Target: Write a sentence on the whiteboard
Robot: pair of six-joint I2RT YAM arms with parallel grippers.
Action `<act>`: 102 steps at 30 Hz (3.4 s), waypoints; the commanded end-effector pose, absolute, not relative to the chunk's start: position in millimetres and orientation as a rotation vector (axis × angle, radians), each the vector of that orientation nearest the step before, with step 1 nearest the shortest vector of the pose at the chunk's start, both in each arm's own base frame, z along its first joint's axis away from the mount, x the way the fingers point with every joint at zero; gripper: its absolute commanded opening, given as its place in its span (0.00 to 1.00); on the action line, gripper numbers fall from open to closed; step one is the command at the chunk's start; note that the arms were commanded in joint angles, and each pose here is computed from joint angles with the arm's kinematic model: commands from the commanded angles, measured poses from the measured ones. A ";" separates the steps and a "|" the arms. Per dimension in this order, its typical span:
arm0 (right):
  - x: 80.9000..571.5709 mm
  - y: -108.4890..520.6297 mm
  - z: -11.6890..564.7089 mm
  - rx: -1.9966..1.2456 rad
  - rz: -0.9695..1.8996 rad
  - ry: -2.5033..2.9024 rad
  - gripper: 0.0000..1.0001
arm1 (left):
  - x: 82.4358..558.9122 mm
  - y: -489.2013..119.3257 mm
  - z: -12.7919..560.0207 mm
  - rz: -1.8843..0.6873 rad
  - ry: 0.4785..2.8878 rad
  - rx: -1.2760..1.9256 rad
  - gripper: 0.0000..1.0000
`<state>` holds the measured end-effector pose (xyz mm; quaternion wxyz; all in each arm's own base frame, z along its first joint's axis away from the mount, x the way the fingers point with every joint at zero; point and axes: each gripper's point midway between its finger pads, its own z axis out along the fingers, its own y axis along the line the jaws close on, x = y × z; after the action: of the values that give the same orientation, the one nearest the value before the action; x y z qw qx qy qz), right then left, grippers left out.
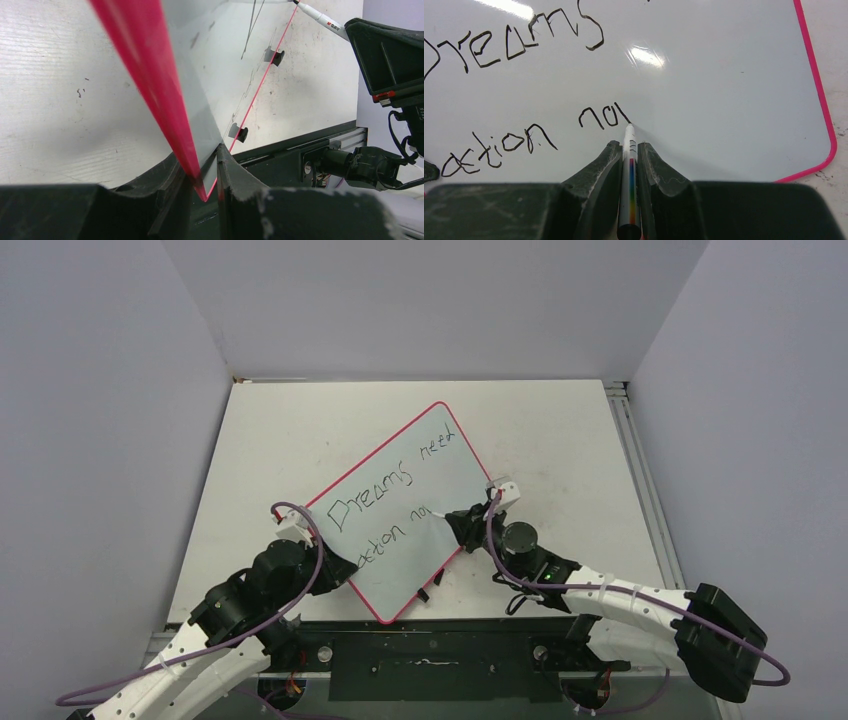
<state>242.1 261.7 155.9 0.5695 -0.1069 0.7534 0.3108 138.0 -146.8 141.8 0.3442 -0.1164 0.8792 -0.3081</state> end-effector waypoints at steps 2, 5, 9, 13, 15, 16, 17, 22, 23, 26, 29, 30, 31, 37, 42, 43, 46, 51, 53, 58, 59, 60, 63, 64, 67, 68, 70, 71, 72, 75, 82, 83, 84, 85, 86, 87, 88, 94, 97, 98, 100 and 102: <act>247.9 258.8 166.8 -0.222 0.719 1.739 0.05 | 142.8 -142.0 148.5 -0.777 2.254 -0.321 0.11; 252.3 261.3 174.8 -0.218 0.715 1.717 0.05 | 142.8 -142.0 148.4 -0.776 2.255 -0.321 0.11; 257.2 263.8 182.4 -0.216 0.708 1.693 0.05 | 142.8 -142.0 148.3 -0.776 2.255 -0.321 0.11; 261.2 266.5 187.3 -0.213 0.707 1.675 0.05 | 142.8 -142.0 148.3 -0.776 2.256 -0.321 0.11; 263.4 267.5 188.9 -0.214 0.705 1.671 0.05 | 142.7 -142.1 148.0 -0.775 2.257 -0.321 0.11; 263.8 268.9 189.7 -0.218 0.707 1.668 0.05 | 142.9 -142.0 148.0 -0.775 2.257 -0.321 0.11; 264.7 269.5 190.3 -0.220 0.706 1.666 0.05 | 142.9 -142.0 147.8 -0.774 2.257 -0.321 0.11; 267.1 273.1 190.7 -0.228 0.706 1.665 0.05 | 143.0 -141.8 148.3 -0.775 2.255 -0.322 0.11; 267.0 272.8 190.1 -0.228 0.706 1.667 0.05 | 143.1 -141.8 148.0 -0.773 2.256 -0.323 0.11; 265.9 270.9 187.6 -0.226 0.703 1.673 0.05 | 142.9 -141.9 148.6 -0.776 2.253 -0.321 0.11; 263.5 267.1 183.6 -0.219 0.699 1.683 0.05 | 142.8 -141.9 148.6 -0.776 2.253 -0.321 0.11; 262.5 265.3 181.7 -0.216 0.699 1.688 0.05 | 142.8 -141.9 148.5 -0.776 2.254 -0.321 0.11; 261.3 263.7 179.1 -0.215 0.697 1.696 0.05 | 143.0 -141.7 148.5 -0.775 2.253 -0.322 0.11; 254.2 253.6 164.2 -0.201 0.686 1.733 0.05 | 142.9 -141.7 148.8 -0.777 2.252 -0.322 0.11; 251.4 248.8 156.1 -0.194 0.676 1.750 0.05 | 142.9 -141.7 149.1 -0.778 2.250 -0.322 0.11; 252.4 247.9 156.1 -0.191 0.671 1.750 0.05 | 142.9 -141.7 149.1 -0.778 2.251 -0.322 0.11; 254.8 250.1 160.3 -0.193 0.668 1.738 0.05 | 143.0 -141.6 148.8 -0.777 2.252 -0.323 0.11; 261.1 253.8 170.3 -0.187 0.664 1.708 0.05 | 142.9 -141.8 148.6 -0.776 2.253 -0.322 0.11; 263.7 254.8 173.7 -0.181 0.661 1.696 0.05 | 143.0 -141.7 148.7 -0.776 2.253 -0.322 0.11; 268.4 256.7 181.7 -0.168 0.660 1.667 0.05 | 143.1 -141.7 148.9 -0.777 2.251 -0.323 0.11; 269.6 256.5 182.8 -0.164 0.659 1.662 0.05 | 142.9 -141.8 148.6 -0.776 2.253 -0.322 0.11; 270.0 257.1 183.9 -0.164 0.660 1.659 0.05 | 142.9 -141.8 148.4 -0.776 2.254 -0.322 0.11; 272.1 259.5 186.1 -0.168 0.661 1.652 0.05 | 142.8 -141.9 148.5 -0.777 2.254 -0.321 0.11; 273.1 260.3 185.7 -0.171 0.661 1.651 0.05 | 142.8 -142.1 148.5 -0.777 2.254 -0.321 0.11; 275.8 265.2 188.0 -0.182 0.667 1.645 0.05 | 142.8 -142.0 148.6 -0.777 2.254 -0.321 0.11; 276.9 266.5 188.8 -0.186 0.667 1.642 0.05 | 142.7 -142.1 148.7 -0.778 2.254 -0.321 0.11; 279.0 269.1 190.4 -0.188 0.670 1.638 0.05 | 142.9 -141.9 148.6 -0.776 2.253 -0.321 0.11; 279.6 270.5 190.7 -0.191 0.671 1.637 0.05 | 143.0 -141.7 148.5 -0.776 2.253 -0.322 0.11; 280.3 271.4 191.2 -0.193 0.671 1.636 0.05 | 142.9 -141.9 148.3 -0.776 2.254 -0.322 0.11; 279.9 271.7 191.8 -0.193 0.675 1.635 0.05 | 143.0 -141.7 148.5 -0.776 2.253 -0.323 0.11; 268.9 256.9 204.1 -0.168 0.685 1.620 0.05 | 143.3 -141.5 148.5 -0.774 2.252 -0.323 0.11; 266.9 252.8 206.0 -0.157 0.684 1.619 0.05 | 143.3 -141.4 148.5 -0.773 2.252 -0.324 0.11; 265.0 246.9 211.1 -0.140 0.683 1.608 0.05 | 143.5 -141.5 148.7 -0.774 2.251 -0.324 0.11; 263.1 243.6 210.9 -0.135 0.681 1.614 0.05 | 143.5 -141.4 148.6 -0.773 2.251 -0.324 0.11; 262.5 239.4 208.2 -0.130 0.666 1.623 0.05 | 143.4 -141.4 148.5 -0.773 2.252 -0.325 0.11; 261.8 236.6 205.0 -0.133 0.652 1.633 0.05 | 143.3 -141.5 148.2 -0.773 2.252 -0.325 0.11; 261.8 234.6 201.3 -0.136 0.637 1.644 0.05 | 143.3 -141.6 148.1 -0.774 2.253 -0.324 0.11; 261.3 236.8 181.5 -0.182 0.617 1.687 0.05 | 143.2 -141.9 148.0 -0.775 2.254 -0.322 0.11; 262.1 241.0 176.1 -0.190 0.626 1.697 0.05 | 143.1 -141.6 148.5 -0.774 2.253 -0.323 0.11; 262.6 242.1 174.9 -0.191 0.630 1.698 0.05 | 143.0 -141.5 148.4 -0.774 2.253 -0.323 0.11; 263.6 244.8 174.8 -0.191 0.638 1.694 0.05 | 143.0 -141.3 148.5 -0.775 2.252 -0.325 0.11; 263.7 246.7 173.1 -0.195 0.644 1.696 0.05 | 143.0 -141.4 148.6 -0.775 2.252 -0.325 0.11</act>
<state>260.0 240.2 159.1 0.5974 -0.0899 0.7540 0.2580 137.5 -148.0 143.1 0.3437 -0.1152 0.8780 -0.3127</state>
